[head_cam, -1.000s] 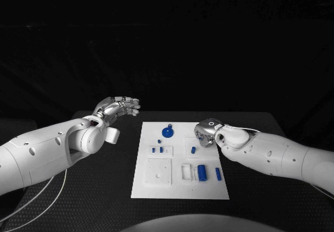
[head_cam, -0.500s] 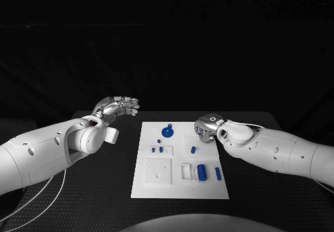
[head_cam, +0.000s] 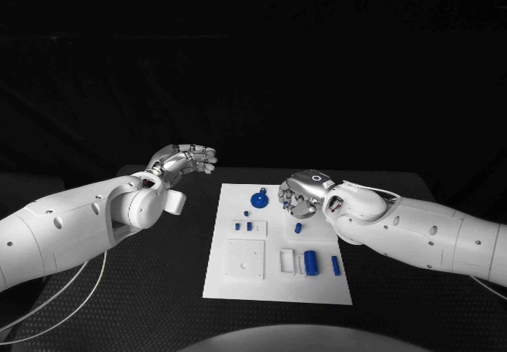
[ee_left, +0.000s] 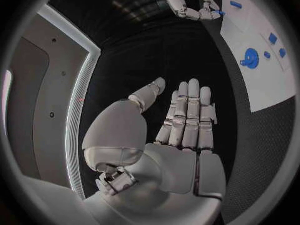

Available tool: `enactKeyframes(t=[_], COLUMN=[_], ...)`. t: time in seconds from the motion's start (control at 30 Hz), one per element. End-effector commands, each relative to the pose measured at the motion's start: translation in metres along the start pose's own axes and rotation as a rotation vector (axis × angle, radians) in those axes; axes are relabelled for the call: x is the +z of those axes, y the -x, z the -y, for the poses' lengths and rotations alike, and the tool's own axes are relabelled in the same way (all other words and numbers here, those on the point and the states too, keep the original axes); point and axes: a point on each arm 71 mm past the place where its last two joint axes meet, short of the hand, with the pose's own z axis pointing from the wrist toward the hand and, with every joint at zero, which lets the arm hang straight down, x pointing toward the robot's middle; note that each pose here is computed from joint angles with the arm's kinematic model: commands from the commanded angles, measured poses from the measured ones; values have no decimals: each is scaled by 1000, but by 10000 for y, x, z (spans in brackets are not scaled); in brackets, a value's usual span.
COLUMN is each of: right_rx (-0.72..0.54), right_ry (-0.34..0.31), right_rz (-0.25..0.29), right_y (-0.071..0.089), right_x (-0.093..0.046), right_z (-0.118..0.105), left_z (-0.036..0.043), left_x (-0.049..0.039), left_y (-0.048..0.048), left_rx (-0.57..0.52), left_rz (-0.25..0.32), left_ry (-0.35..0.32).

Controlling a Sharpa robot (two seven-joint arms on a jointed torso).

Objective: Assemble the parts on the task board

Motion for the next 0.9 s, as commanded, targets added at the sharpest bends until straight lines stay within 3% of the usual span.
enactKeyframes(t=[0.03,0.27,0.6,0.9], right_rx=[74,140,122,96], right_ry=[48,94,146,175], right_rz=[50,48,3,-42], right_y=[30,-103,-426,-618], right_x=[14,33,44,30], right_z=[-115,-323,-575,-714], left_z=[13,28,54,59], left_x=[10,31,76,100], left_y=[-6,-14,-55,-93], left_rx=[-9,-7,-6,-7], left_rz=[-9,-9,-15,-22], left_ry=[-6,-8,-13,-14])
